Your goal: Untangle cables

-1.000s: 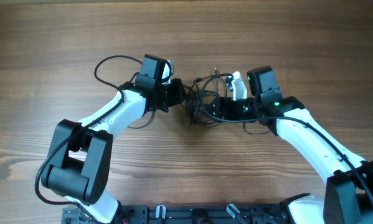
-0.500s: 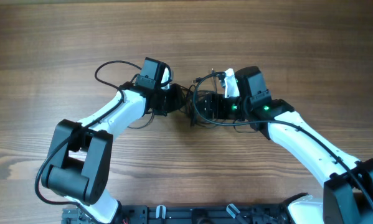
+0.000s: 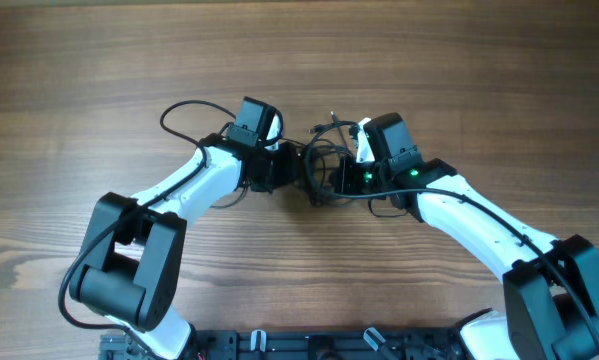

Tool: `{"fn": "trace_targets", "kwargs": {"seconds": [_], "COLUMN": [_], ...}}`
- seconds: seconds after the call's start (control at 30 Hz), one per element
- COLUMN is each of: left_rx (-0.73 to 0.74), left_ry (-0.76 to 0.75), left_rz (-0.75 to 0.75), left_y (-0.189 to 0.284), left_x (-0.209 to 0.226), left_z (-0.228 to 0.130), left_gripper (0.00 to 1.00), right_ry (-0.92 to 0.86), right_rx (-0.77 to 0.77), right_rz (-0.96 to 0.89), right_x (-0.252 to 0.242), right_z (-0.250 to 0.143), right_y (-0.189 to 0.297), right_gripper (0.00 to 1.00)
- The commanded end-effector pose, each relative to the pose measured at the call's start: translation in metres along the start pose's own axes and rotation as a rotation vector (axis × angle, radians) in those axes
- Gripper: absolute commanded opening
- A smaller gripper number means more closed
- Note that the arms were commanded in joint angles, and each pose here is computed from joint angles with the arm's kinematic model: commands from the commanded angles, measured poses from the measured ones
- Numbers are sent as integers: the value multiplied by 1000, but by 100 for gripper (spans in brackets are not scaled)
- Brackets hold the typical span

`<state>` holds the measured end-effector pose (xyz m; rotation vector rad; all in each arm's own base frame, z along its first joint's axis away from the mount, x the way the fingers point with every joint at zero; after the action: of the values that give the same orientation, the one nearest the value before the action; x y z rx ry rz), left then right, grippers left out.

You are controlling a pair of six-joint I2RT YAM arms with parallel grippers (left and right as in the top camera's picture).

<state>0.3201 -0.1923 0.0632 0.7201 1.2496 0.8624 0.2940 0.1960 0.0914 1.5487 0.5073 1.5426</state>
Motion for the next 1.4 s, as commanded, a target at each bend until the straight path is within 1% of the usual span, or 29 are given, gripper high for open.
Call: {"fn": "trace_targets", "kwargs": {"seconds": [0.0, 0.07, 0.1, 0.2, 0.27, 0.4, 0.47, 0.53, 0.7, 0.8, 0.87, 0.93, 1.03, 1.2, 1.37], "left_rx": [11, 25, 33, 40, 32, 10, 2, -11, -89, -141, -168, -206, -256, -330, -442], "left_ry": [41, 70, 97, 147, 196, 334, 406, 432, 538, 587, 589, 621, 643, 682, 734], "left_rz": [176, 254, 294, 319, 328, 351, 356, 312, 217, 201, 187, 160, 117, 111, 21], "left_y": [3, 8, 12, 23, 31, 52, 64, 74, 102, 120, 129, 142, 154, 173, 201], "left_x": [31, 47, 58, 80, 95, 134, 154, 166, 188, 201, 208, 214, 219, 235, 252], "left_z": [-5, -9, -11, -9, -6, -3, -4, -3, 2, 3, 4, 4, 6, 7, 6], "left_gripper": [4, 4, 4, 4, 4, 4, 4, 4, 4, 4, 4, 4, 4, 4, 4], "right_ry": [-48, -99, -147, -203, -221, -332, -348, -379, -432, -461, -495, -534, -487, -511, -555], "right_rx": [-107, -161, -211, -299, -341, -468, -507, -545, -579, -603, -617, -627, -602, -649, -718], "right_rz": [-172, -282, -372, -490, -503, -493, -465, -437, -393, -399, -399, -366, -291, -397, -563], "right_x": [-31, -53, -72, -98, -106, -125, -129, -134, -143, -150, -154, -154, -144, -157, -179], "right_z": [16, 25, 35, 54, 64, 87, 93, 97, 101, 103, 104, 105, 108, 108, 104], "right_y": [11, 30, 51, 98, 126, 192, 211, 226, 241, 246, 250, 251, 247, 254, 271], "right_gripper": [4, 4, 4, 4, 4, 4, 4, 4, 4, 4, 4, 4, 4, 4, 4]}}
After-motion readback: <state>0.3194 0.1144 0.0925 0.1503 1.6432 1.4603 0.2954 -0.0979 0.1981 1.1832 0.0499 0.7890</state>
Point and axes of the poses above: each gripper's point midway between its finger pads, its own y axis back along the fingers, its own x axis along the line the jaws close on, z = x × y, the point moved 4 cm from there along y, back along the fingers, and after that the axes turned 13 degrees about -y, right-handed, at the moved point
